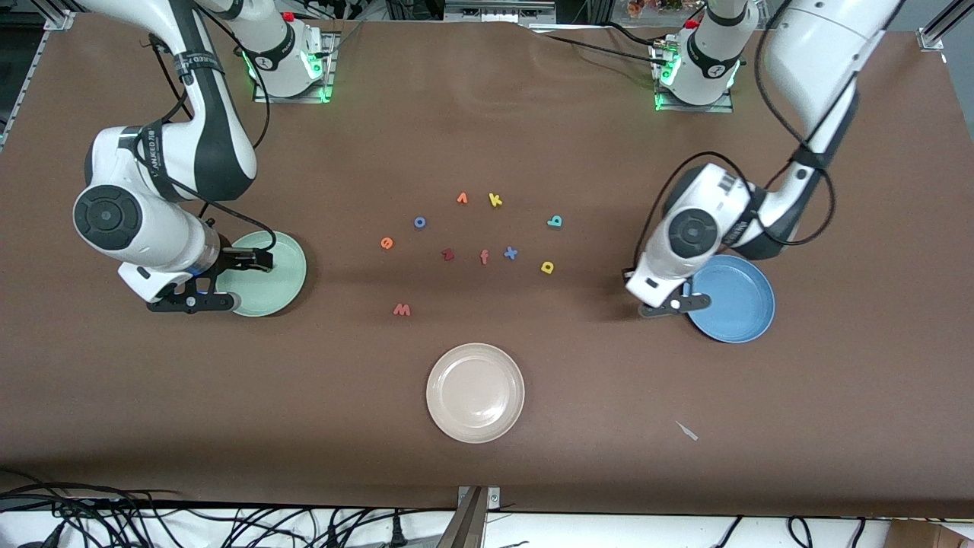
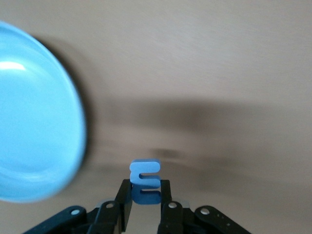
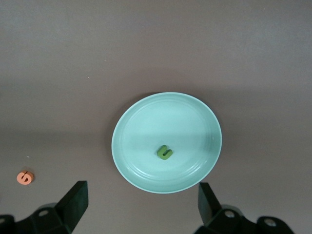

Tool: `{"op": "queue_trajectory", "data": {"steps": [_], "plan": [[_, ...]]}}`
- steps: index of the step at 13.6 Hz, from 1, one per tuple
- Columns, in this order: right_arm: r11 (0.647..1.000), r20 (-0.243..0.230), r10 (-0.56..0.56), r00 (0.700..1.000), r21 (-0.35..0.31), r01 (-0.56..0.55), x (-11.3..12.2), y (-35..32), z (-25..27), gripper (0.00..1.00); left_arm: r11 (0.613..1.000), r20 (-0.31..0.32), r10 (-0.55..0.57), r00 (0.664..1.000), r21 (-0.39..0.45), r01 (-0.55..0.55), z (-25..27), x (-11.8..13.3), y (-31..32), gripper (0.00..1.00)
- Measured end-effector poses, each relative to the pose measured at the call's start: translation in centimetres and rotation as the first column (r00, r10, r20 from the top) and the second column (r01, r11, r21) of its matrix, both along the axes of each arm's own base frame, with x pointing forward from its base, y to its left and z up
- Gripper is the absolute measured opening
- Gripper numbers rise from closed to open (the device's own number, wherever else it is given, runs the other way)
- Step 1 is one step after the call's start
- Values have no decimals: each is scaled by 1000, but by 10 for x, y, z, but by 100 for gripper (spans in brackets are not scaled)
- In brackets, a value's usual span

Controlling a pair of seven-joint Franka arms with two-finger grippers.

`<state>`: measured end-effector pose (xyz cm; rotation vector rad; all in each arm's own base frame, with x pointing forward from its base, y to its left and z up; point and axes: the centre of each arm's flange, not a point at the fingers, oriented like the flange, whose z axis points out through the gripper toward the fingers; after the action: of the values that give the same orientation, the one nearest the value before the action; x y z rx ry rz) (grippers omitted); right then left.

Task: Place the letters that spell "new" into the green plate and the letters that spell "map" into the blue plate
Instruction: 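Drop the green letter on the green plate while the left gripper carries the E, then grasp the pink W with the right gripper while the left gripper grasps the teal letter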

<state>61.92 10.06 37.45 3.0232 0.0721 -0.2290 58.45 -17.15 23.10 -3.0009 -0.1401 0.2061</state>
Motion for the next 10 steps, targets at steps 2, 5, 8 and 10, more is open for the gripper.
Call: {"op": "queue_trajectory", "data": {"steps": [2,5,8,10], "plan": [[1000,7,12,1000,4,-12,0,7,5,100,995,-17,-93,996,-23,92,4,12,50,28],[1000,16,-4,1000,0,4,-5,37,6,99,973,-39,-225,974,-64,223,3,21,114,28],[992,49,-125,991,-14,126,-11,80,8,94,948,-53,-310,949,-94,304,-2,22,143,42],[978,81,-206,975,2,206,-9,96,0,94,943,-55,-324,944,-100,318,-4,21,138,63]]}}
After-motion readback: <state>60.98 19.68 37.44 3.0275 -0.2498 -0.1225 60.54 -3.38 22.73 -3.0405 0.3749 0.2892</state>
